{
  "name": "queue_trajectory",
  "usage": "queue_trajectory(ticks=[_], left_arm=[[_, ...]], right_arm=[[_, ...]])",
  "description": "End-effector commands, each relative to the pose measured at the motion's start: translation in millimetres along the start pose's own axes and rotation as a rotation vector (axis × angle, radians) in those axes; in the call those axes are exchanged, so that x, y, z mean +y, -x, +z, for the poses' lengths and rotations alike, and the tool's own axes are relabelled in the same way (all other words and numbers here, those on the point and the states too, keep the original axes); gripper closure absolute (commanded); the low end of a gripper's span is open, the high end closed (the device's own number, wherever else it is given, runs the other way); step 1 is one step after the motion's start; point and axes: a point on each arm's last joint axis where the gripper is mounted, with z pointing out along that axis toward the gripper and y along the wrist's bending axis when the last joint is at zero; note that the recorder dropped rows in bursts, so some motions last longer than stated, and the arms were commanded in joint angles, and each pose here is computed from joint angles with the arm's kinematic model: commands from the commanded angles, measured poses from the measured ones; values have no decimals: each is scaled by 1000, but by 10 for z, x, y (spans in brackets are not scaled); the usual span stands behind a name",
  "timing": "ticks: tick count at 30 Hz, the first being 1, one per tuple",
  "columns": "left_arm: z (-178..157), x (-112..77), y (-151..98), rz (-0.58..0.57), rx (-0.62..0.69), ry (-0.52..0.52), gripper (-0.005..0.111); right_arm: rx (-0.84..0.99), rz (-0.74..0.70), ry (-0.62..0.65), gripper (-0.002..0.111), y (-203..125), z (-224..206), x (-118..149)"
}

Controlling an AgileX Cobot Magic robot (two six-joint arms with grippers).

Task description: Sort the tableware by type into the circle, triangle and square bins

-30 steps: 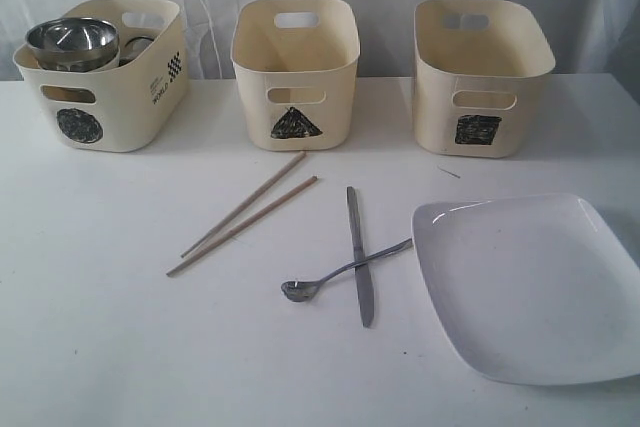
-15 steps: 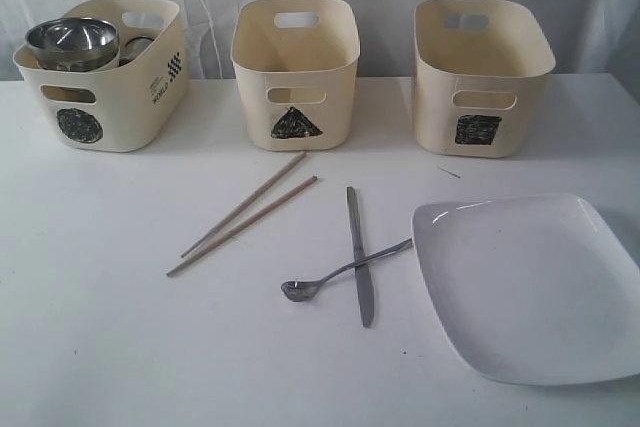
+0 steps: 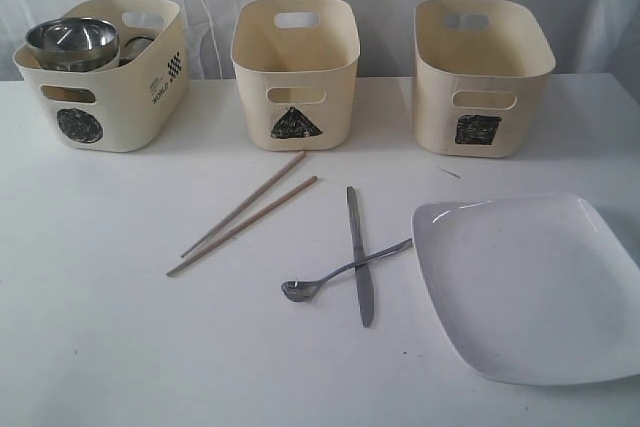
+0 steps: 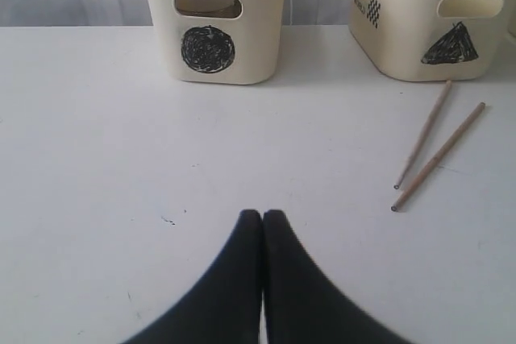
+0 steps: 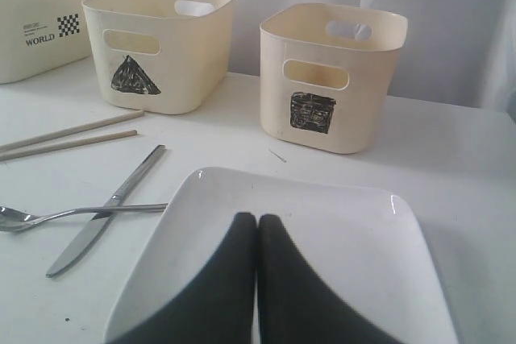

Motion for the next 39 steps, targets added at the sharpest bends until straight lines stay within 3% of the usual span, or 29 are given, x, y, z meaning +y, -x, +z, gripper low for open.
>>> queue_trajectory(ticks=[1, 6, 24, 29, 31, 39], left_arm=[[1, -2, -29, -19, 19, -5, 107], [-2, -13, -85, -4, 80, -17, 107], [-1, -11, -75, -4, 70, -15, 107], [-1, -11, -75, -4, 70, -15, 107], [-1, -11, -75, -4, 70, -15, 107], [-1, -11, -75, -4, 70, -15, 107]], right_arm=[[-11, -4, -7, 108, 2, -3, -4], [-11, -4, -7, 108, 2, -3, -4], [-6, -38, -10, 108, -2, -3, -7], [-246, 430, 67, 108, 358, -81, 9], [-255, 531, 96, 108, 515, -146, 15], [-279, 529, 142, 108, 914, -369, 35]])
